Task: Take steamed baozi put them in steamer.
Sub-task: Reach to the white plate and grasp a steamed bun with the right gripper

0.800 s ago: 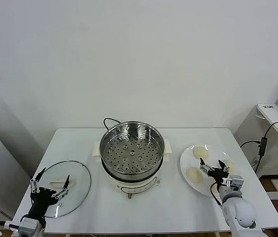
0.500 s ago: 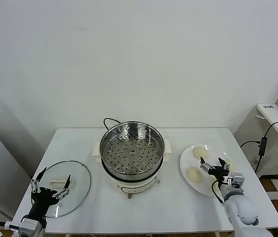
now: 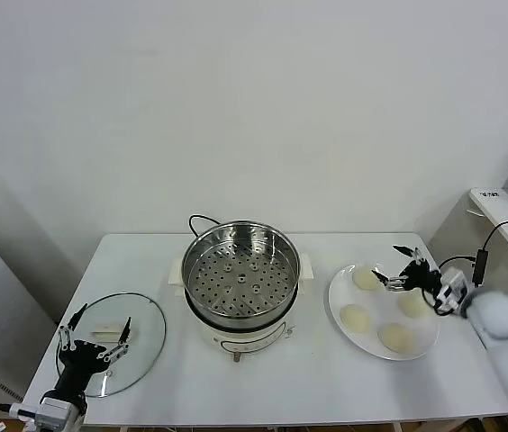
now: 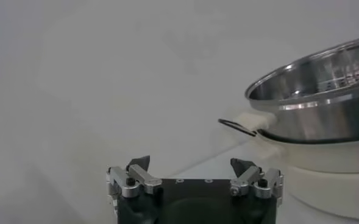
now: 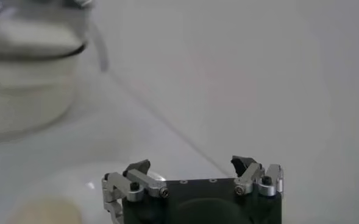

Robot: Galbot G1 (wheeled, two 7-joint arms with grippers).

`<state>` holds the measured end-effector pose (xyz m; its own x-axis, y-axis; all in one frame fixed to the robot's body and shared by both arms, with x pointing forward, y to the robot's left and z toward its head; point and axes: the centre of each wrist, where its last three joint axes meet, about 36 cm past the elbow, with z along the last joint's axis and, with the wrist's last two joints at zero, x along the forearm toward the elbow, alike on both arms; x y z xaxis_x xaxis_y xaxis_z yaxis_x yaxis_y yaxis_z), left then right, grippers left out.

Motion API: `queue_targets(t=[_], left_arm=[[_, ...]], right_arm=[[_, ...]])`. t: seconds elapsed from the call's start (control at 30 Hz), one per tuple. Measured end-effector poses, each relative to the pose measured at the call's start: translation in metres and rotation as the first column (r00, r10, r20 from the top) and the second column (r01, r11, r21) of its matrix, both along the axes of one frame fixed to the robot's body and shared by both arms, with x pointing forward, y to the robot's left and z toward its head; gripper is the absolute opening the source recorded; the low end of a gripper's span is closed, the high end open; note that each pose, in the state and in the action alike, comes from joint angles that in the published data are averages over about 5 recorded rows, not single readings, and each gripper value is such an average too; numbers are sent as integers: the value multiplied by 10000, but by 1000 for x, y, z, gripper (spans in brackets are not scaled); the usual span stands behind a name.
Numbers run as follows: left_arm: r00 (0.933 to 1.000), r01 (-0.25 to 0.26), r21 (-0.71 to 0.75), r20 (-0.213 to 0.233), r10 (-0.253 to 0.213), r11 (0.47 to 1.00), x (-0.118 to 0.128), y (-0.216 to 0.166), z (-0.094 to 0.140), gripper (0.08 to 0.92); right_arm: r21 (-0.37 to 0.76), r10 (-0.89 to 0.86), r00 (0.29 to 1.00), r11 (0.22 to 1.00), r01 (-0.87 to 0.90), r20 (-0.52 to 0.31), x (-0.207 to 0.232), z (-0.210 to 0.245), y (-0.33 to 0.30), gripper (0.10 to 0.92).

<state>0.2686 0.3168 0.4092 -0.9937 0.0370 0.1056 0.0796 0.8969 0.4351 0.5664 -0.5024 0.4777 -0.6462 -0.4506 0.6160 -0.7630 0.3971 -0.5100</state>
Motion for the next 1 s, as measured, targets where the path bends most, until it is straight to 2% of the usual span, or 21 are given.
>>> queue_targets(t=[0.23, 0.47, 0.7, 1.0], left_arm=[[9999, -169, -19, 4, 169, 9999, -1, 3, 0, 823], [9991, -425, 50, 54, 425, 9991, 0, 10, 0, 823], [9983, -574, 132, -10, 574, 9983, -4, 19, 0, 823], [9980, -624, 174, -7, 625, 9979, -5, 25, 0, 823]], right_arm=[[-2322, 1324, 9758, 9574, -1714, -1743, 52, 28, 18, 823], [-3419, 1615, 9405, 9020, -2636, -2990, 90, 19, 48, 823], [-3977, 1540, 9189, 8663, -3023, -3631, 113, 3, 71, 823], [-4296, 1439, 9090, 8449, -3187, -3912, 130, -9, 89, 823]])
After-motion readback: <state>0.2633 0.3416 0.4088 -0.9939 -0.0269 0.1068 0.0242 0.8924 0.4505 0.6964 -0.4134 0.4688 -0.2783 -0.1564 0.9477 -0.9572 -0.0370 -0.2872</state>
